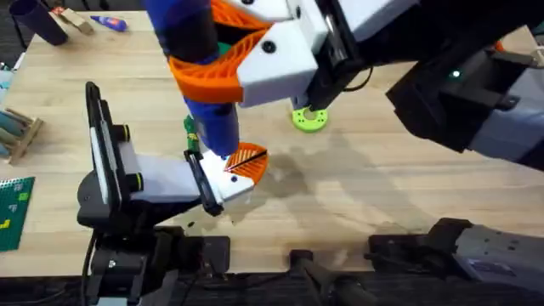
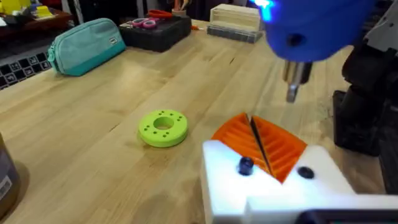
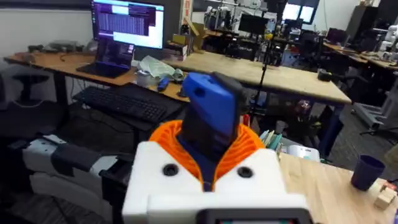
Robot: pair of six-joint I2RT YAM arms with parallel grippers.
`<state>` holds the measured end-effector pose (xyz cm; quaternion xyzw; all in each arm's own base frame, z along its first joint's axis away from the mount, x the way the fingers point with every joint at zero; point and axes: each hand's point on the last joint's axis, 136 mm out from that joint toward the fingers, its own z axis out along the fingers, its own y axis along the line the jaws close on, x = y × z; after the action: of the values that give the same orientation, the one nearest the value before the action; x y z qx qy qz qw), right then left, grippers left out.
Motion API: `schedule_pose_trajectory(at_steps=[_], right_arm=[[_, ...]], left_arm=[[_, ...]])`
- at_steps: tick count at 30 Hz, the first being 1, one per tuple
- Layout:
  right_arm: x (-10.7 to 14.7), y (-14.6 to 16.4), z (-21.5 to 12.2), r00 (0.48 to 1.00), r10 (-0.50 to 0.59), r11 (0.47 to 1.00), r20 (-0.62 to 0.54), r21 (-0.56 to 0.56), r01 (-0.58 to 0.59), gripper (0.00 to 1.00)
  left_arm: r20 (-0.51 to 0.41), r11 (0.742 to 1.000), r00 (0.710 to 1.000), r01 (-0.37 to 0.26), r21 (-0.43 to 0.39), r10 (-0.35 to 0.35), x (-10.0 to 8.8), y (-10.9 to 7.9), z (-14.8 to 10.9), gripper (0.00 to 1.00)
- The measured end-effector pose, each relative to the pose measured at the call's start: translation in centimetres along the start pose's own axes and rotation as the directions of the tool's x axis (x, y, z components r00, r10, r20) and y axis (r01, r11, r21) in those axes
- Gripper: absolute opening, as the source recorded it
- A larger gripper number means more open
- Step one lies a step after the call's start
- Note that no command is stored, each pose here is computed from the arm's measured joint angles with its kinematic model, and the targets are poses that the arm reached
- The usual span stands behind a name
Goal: Pick up the gripper from the table and insert it into the empty holder that is missing its gripper. Then pick up a screw, insert it into the mounting hole, and use the screwdriver to tighten it. Finally, clean up the table by picking up the vegetable and placing it into the bucket.
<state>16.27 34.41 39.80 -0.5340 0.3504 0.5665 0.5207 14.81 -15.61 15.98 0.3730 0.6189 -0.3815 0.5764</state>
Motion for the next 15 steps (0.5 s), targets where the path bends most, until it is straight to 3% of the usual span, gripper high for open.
schedule_pose_trajectory(at_steps=[15], right_arm=[[0.48, -0.19, 0.16, 1.000, 0.001, 1.000, -0.010, -0.009, -0.001, 0.047]], left_arm=[[0.000, 1.000, 1.000, 0.000, 0.000, 0.000, 0.00, 0.00, 0.00, 0.009]])
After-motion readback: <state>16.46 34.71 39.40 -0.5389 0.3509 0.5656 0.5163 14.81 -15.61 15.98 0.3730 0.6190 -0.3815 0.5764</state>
